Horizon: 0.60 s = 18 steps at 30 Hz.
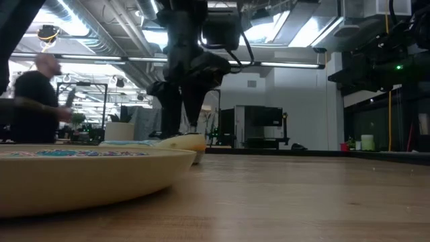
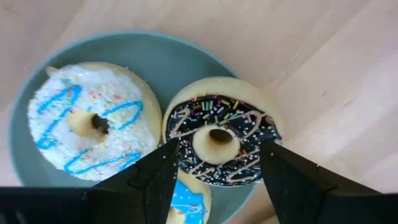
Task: Pick & Place donuts
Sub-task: Put the big black donut on the blue plate, then return to Home Position
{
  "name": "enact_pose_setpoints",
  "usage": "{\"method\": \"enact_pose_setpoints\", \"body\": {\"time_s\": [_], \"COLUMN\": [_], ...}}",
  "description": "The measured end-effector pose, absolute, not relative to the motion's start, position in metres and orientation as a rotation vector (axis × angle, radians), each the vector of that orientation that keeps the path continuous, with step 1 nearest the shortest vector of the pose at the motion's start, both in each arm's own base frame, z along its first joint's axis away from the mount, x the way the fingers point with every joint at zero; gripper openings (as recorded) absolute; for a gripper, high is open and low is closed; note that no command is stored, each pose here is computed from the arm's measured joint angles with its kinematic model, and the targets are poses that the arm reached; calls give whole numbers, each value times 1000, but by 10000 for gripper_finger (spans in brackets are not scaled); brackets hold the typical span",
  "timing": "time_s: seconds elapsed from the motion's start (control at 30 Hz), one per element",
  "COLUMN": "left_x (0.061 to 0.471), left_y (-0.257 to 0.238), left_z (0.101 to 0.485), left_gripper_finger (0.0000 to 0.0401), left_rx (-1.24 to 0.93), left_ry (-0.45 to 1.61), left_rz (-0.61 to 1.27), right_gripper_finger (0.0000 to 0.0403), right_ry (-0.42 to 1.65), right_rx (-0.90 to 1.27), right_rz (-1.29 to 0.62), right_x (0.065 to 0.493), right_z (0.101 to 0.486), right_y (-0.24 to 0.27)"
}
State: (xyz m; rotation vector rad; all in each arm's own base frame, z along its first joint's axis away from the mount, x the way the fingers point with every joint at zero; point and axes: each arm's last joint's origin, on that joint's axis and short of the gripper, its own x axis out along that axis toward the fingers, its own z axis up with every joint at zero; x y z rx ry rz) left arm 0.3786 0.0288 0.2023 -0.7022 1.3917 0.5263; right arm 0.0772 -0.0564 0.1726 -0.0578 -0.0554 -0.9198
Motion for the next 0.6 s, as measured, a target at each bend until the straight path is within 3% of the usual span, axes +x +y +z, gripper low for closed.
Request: {"method": "enact_pose_setpoints", "body": {"time_s": [0.6], "left_x": [367], "left_y": [8], "left_z": [265], "left_gripper_finger": [214], "left_rx": [-730], "left_ry": [1222], "left_rz": [435], "right_gripper_finger": [365], "right_ry": [-55], "right_rx": [-58], "right_rz": [-920], "right_x": [77], "right_z": [172], "right_y": [-56]}}
